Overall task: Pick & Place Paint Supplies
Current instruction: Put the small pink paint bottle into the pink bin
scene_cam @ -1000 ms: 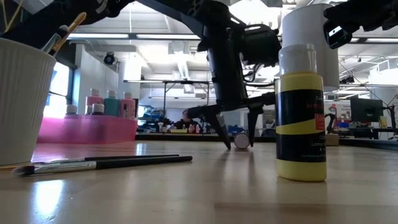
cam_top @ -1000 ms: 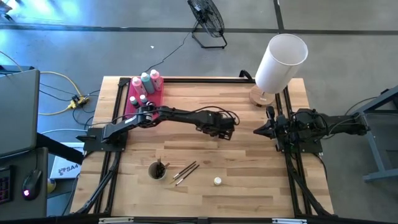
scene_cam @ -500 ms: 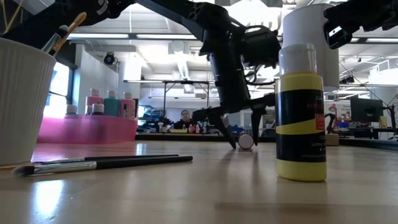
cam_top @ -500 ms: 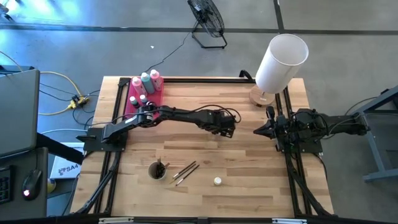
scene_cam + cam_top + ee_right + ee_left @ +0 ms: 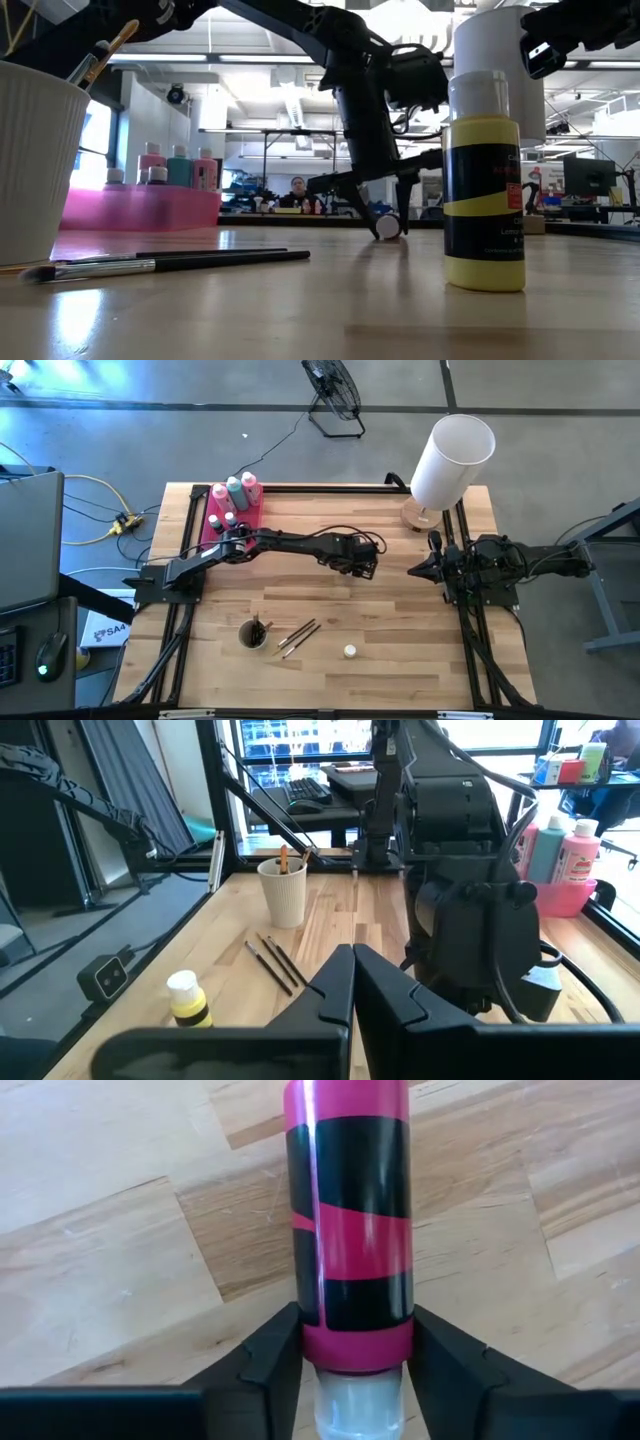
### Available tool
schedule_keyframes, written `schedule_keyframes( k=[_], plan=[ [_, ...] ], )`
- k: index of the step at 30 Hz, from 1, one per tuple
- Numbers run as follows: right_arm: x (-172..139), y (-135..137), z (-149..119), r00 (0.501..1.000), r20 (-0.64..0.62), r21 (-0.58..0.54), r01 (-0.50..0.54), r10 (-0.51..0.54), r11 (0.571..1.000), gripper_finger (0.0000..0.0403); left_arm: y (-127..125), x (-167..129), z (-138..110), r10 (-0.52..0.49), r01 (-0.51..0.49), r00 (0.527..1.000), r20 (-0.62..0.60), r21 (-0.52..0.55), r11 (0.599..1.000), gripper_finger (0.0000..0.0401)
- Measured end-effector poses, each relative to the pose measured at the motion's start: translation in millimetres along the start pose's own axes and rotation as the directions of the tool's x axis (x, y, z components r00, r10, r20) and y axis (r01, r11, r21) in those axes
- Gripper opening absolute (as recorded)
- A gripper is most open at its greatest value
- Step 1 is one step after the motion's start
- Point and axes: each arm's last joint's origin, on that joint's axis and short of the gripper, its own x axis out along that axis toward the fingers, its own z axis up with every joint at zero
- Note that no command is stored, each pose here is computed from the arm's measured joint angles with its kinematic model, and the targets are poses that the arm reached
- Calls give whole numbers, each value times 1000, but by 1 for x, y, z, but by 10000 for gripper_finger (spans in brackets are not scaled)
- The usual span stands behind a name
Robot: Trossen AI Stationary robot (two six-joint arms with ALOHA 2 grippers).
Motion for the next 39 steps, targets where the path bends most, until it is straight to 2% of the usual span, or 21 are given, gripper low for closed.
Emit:
schedule_keyframes(
  k=[4, 10, 19, 28, 39],
  plan=[
    [0, 0, 0, 1000, -3, 0, 0, 0, 1000, 2, 0, 0, -1, -5, 5, 1000, -13, 4, 1000, 146],
    [0, 0, -1, 1000, -10, 1, 1, -1, 1000, 2, 3, -1, -4, 17, -15, 998, -61, 34, 999, 183],
    [0, 0, -1, 1000, -12, 1, 1, -1, 1000, 2, 3, -1, -4, 24, -20, 997, -71, 50, 999, 148],
    [0, 0, -2, 1000, -17, 1, -5, 5, 1000, 2, 3, -1, -5, 25, -16, 997, -72, 122, 992, 166],
    [0, 0, -2, 1000, -20, 1, -5, 5, 1000, 2, 4, -1, -5, 10, 12, 993, -115, 191, 981, 153]
  ],
)
